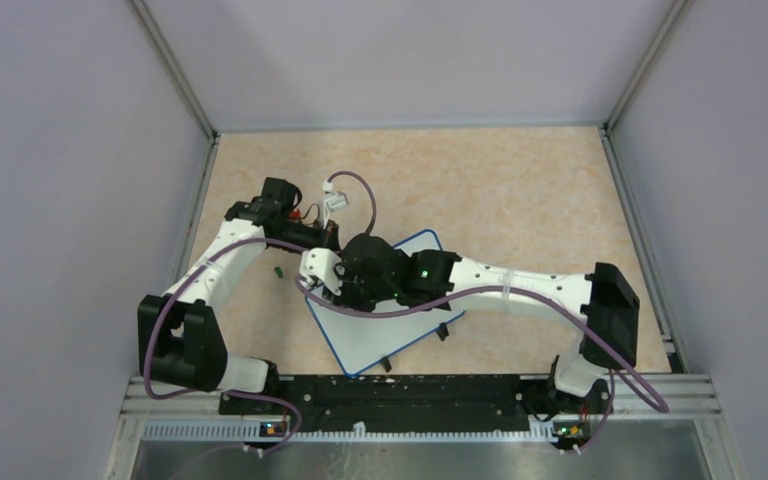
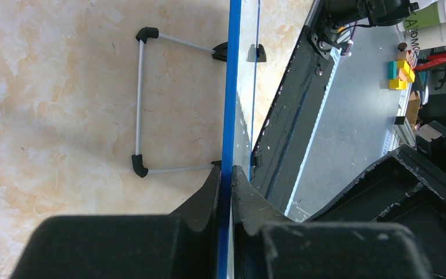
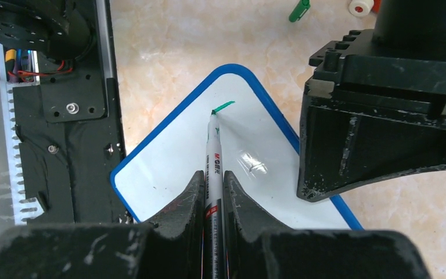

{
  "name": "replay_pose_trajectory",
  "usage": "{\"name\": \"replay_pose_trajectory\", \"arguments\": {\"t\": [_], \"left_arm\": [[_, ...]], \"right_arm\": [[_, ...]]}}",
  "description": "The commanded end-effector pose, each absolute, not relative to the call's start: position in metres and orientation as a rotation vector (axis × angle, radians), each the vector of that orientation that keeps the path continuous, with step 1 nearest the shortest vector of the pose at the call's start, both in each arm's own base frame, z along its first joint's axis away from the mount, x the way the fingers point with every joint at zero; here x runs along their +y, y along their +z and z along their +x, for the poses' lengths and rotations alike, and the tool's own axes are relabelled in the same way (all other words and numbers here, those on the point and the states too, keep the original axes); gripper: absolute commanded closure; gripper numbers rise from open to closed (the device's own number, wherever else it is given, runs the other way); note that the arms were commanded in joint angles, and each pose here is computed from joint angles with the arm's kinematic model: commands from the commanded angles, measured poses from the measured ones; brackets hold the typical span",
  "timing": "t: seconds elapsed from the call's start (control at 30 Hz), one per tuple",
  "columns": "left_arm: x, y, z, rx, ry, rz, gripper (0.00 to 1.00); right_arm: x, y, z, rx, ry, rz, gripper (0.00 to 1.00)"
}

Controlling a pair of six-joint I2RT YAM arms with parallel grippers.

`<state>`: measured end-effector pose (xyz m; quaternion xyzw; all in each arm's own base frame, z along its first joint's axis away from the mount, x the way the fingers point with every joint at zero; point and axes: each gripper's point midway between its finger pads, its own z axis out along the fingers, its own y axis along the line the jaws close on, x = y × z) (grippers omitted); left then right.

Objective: Write a sentence on the whiteboard

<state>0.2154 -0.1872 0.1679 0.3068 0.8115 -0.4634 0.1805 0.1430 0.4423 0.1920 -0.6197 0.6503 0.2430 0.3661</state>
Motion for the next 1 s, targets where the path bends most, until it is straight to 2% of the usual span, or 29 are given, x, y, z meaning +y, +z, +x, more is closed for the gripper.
{"name": "replay_pose_trajectory", "arguments": {"t": [0.0, 0.43, 0.8, 0.97], "left_arm": [[-0.188, 0.164, 0.211, 2.312, -1.288, 0.871, 1.0], [-0.189, 0.163, 0.211, 2.315, -1.287, 0.874, 1.0], [-0.188, 0.163, 0.211, 2.317, -1.281, 0.874, 1.0], [-0.189, 0.162, 0.211, 2.322, -1.279, 0.873, 1.0]], "right_arm": [[0.437, 0.201, 0.137, 1.656, 0.647, -1.569, 1.0], [0.432, 0.189, 0.115, 1.648, 0.681, -1.647, 1.0], [0.433, 0.239, 0.126, 1.611, 0.715, -1.55, 1.0], [0.432, 0.245, 0.138, 1.622, 0.711, -1.506, 1.0]]}}
